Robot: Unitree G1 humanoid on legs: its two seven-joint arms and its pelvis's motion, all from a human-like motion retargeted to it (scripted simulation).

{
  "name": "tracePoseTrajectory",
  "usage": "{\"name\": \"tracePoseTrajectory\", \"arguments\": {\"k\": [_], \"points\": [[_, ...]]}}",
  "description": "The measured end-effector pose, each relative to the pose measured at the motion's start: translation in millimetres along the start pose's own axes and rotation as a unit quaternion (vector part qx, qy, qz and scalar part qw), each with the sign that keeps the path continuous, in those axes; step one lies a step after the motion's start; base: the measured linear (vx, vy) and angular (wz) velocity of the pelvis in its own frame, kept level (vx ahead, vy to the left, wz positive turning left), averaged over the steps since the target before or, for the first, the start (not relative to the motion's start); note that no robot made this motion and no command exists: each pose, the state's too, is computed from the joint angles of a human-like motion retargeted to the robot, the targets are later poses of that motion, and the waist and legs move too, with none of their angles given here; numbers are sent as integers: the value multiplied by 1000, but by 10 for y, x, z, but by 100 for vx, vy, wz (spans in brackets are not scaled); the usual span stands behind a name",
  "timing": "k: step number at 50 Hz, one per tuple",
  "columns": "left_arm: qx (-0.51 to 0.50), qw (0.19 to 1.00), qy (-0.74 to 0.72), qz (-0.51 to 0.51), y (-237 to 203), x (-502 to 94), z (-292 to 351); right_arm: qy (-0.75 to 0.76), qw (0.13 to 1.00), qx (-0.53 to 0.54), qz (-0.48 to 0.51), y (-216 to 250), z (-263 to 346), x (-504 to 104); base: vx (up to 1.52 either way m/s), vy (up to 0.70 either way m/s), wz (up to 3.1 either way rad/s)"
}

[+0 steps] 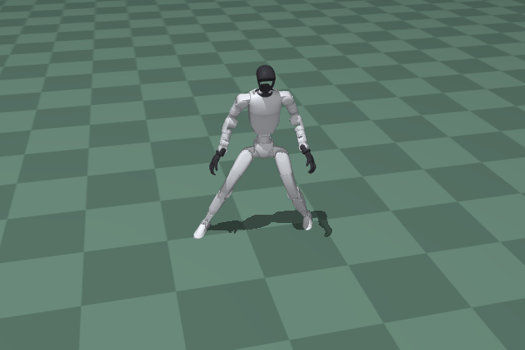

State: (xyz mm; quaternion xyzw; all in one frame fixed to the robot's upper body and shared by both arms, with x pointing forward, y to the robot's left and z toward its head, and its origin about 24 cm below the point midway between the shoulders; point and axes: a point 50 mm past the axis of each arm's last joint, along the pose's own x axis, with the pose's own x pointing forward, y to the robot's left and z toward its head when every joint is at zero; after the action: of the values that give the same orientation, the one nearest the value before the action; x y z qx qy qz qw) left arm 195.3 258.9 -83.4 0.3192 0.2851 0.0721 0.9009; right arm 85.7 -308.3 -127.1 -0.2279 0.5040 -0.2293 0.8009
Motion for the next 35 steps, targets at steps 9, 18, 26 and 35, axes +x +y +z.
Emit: {"name": "tracePoseTrajectory", "arguments": {"k": [9, 18, 26, 35], "points": [[57, 975, 195, 93, 327, -206, -778, -211, 972, -97, 34, 586, 900, -249, -19, 50, -9], [-105, 938, 320, 86, -45, -320, -939, -297, 950, -41, 83, 614, 1499, -406, -17, 32, 17], [-56, 983, 164, -58, -533, -74, -262, -253, 957, -30, 139, 694, 1235, -365, -14, 22, -13], [40, 991, -2, -126, -714, -79, 195, -142, 986, -17, 82, 418, 792, -90, -14, 16, -53]]}}
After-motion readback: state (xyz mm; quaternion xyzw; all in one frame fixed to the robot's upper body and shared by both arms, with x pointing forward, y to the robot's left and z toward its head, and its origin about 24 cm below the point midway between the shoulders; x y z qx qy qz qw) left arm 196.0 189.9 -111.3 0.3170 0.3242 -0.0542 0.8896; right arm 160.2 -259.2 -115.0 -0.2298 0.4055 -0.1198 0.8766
